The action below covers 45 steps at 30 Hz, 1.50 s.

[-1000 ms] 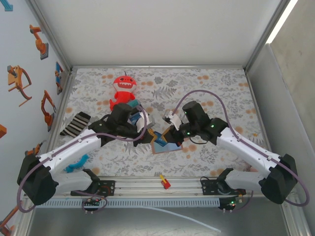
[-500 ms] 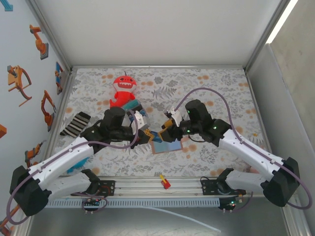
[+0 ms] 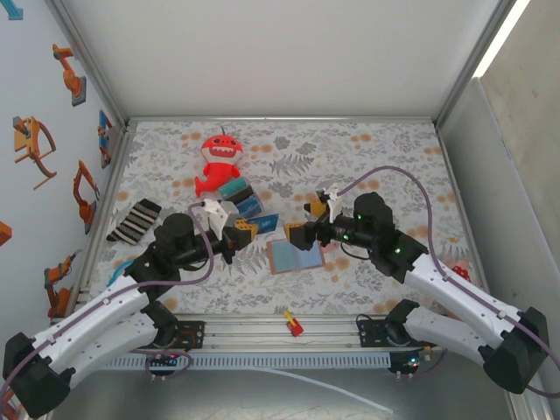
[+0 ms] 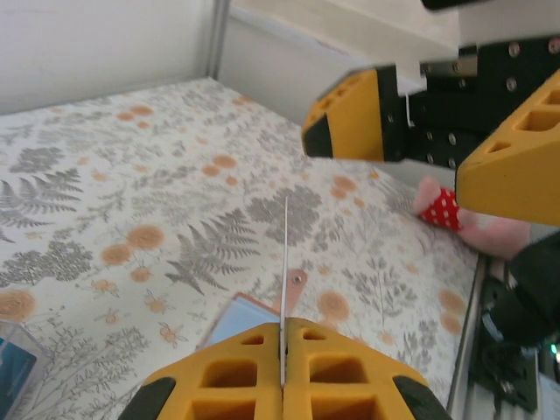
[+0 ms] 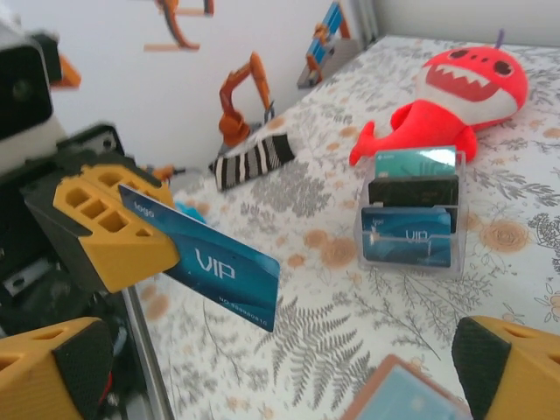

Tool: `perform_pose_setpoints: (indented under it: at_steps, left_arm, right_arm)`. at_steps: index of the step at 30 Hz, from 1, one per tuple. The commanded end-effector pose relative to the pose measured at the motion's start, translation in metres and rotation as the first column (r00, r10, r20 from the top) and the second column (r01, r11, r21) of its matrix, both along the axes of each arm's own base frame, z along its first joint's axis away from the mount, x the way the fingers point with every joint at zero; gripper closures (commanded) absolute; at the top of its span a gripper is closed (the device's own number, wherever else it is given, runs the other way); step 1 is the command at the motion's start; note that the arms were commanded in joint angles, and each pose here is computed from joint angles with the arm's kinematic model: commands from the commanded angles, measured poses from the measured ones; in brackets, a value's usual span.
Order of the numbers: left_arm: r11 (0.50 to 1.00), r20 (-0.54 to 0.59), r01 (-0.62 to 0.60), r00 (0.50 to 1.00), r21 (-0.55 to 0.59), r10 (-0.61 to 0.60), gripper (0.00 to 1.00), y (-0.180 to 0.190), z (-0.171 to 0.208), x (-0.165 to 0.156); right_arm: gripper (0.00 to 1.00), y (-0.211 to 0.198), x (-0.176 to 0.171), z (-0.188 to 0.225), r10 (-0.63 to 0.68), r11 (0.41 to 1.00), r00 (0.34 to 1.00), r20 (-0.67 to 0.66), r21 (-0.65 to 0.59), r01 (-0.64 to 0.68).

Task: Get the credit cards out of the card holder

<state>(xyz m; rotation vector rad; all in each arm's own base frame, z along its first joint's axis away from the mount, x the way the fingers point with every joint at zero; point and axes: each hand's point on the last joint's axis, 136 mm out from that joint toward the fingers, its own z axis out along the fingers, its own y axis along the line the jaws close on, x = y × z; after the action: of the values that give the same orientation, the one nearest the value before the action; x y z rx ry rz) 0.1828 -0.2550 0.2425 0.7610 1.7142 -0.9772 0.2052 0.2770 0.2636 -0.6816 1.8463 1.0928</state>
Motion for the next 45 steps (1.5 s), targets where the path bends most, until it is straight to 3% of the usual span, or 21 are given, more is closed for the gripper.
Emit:
perform_pose_setpoints:
  at_steps: [1, 8, 18, 23, 34, 36, 40, 43, 45]
  left_arm:
    - [0.968, -0.010, -0.116, 0.993, -0.224, 0.116, 1.00, 0.008, 0.037, 0.016]
    - [0.923, -0.053, -0.128, 0.992, -0.363, 0.117, 1.00, 0.007, 0.055, 0.019]
    - [0.897, -0.106, -0.111, 0.992, -0.428, 0.072, 1.00, 0.000, 0.057, 0.019]
    - [0.897, -0.111, -0.110, 0.991, -0.429, 0.068, 1.00, 0.000, 0.056, 0.019]
    - [0.897, -0.125, -0.113, 0.990, -0.427, 0.065, 1.00, -0.003, 0.054, 0.021]
    - [0.897, -0.131, -0.114, 0.989, -0.427, 0.063, 0.99, -0.003, 0.054, 0.021]
    - [0.900, -0.145, -0.128, 0.987, -0.416, 0.074, 0.71, -0.001, 0.052, 0.022]
    - [0.912, -0.143, -0.137, 0.986, -0.386, 0.088, 0.55, 0.001, 0.051, 0.022]
    - [0.923, -0.134, -0.149, 0.985, -0.355, 0.108, 0.51, 0.005, 0.052, 0.022]
  right_arm:
    - [0.01, -0.001, 0.012, 0.024, -0.072, 0.985, 0.997, 0.001, 0.154, 0.071]
    - [0.04, 0.020, 0.020, 0.023, -0.006, 0.966, 0.998, -0.067, 0.258, 0.023]
    - [0.24, 0.047, 0.020, 0.044, 0.138, 0.916, 0.989, -0.054, 0.386, -0.107]
    - [0.38, 0.051, 0.016, 0.051, 0.178, 0.905, 0.983, -0.034, 0.397, -0.150]
    - [0.83, 0.060, 0.006, 0.066, 0.273, 0.867, 0.962, 0.004, 0.432, -0.248]
    - [0.87, 0.061, 0.005, 0.067, 0.286, 0.864, 0.958, 0.003, 0.433, -0.259]
    - [1.00, 0.060, 0.002, 0.067, 0.296, 0.861, 0.955, 0.005, 0.431, -0.270]
    - [1.00, 0.059, 0.002, 0.065, 0.290, 0.864, 0.957, 0.005, 0.428, -0.264]
    - [1.00, 0.059, 0.002, 0.063, 0.288, 0.867, 0.958, 0.001, 0.425, -0.261]
